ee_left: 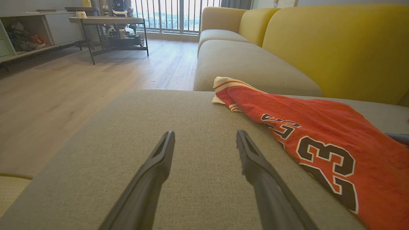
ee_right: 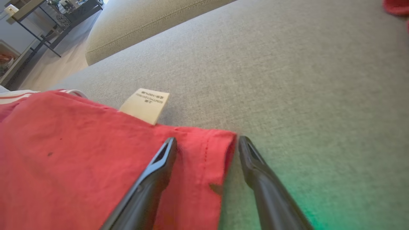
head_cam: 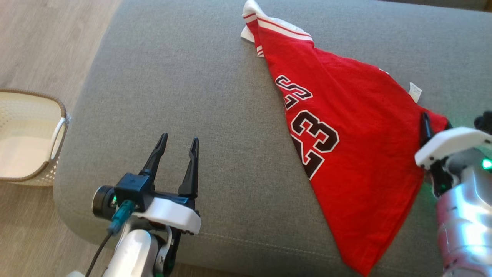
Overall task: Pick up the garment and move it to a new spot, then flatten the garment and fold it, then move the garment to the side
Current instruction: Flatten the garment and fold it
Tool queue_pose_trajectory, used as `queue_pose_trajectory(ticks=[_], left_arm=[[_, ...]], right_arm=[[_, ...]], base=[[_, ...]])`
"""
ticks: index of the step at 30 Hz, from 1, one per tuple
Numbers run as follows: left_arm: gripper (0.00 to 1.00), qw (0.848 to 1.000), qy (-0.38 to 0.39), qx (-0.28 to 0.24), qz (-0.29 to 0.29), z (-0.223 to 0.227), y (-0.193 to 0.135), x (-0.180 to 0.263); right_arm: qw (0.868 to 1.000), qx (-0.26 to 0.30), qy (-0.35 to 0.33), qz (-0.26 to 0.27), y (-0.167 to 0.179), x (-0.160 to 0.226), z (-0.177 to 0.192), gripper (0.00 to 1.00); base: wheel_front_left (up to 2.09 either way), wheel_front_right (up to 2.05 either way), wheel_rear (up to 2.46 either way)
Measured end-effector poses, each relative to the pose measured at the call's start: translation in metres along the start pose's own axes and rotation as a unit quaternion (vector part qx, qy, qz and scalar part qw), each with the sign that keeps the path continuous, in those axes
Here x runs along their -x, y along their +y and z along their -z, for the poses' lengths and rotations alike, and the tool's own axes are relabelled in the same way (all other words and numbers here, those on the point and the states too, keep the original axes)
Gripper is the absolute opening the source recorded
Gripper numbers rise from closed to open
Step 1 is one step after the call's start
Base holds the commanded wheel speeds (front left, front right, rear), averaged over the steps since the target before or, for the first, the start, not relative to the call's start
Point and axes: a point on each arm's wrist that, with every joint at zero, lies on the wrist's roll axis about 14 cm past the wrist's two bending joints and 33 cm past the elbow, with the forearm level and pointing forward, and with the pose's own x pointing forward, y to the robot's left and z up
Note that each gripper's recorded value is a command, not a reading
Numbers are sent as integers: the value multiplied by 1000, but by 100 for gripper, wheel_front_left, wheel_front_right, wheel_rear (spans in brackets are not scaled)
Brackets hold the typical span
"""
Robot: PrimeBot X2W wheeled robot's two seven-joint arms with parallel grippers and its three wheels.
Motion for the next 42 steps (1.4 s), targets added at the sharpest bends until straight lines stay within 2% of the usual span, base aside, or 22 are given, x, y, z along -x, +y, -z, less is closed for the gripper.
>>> queue_pose_trajectory(ticks=[1,8,13,17,22,25,28,30,33,36,39,40,42], left_arm=[[100,1000,0,-3,0,0,0,-1],[100,1000,-5,-5,2,-4,-1,-2],[100,1000,-23,-1,5,-15,-2,2],[100,999,-38,3,8,-24,-3,9],[100,999,-51,13,8,-31,-5,23],[100,998,-61,18,3,-37,-3,30],[100,998,-66,21,-2,-38,-1,39],[100,997,-65,27,-7,-36,1,45],[100,998,-57,34,-12,-30,3,52],[100,998,-52,35,-14,-26,3,54],[100,998,-45,45,-10,-22,-1,54],[100,998,-42,48,-8,-20,-3,53],[100,998,-37,47,-7,-18,-5,52]], right_arm=[[1000,4,-1,-6,5,-2,-1,0],[996,46,-53,-63,44,1,-21,0],[981,77,-112,-139,95,20,-52,0],[954,80,-157,-244,161,58,-75,0],[916,70,-162,-360,224,123,-74,0],[887,59,-153,-431,260,168,-72,0],[851,59,-154,-498,293,214,-78,0],[830,60,-150,-534,309,240,-80,0],[805,60,-150,-570,328,266,-88,0],[782,69,-187,-591,345,282,-119,0],[770,47,-248,-586,352,284,-173,0],[771,29,-267,-578,349,280,-194,0],[786,1,-297,-543,337,259,-231,0]], base=[[0,0,0],[0,0,0],[0,0,0],[0,0,0],[0,0,0],[0,0,0],[0,0,0],[0,0,0],[0,0,0],[0,0,0],[0,0,0],[0,0,0],[0,0,0]])
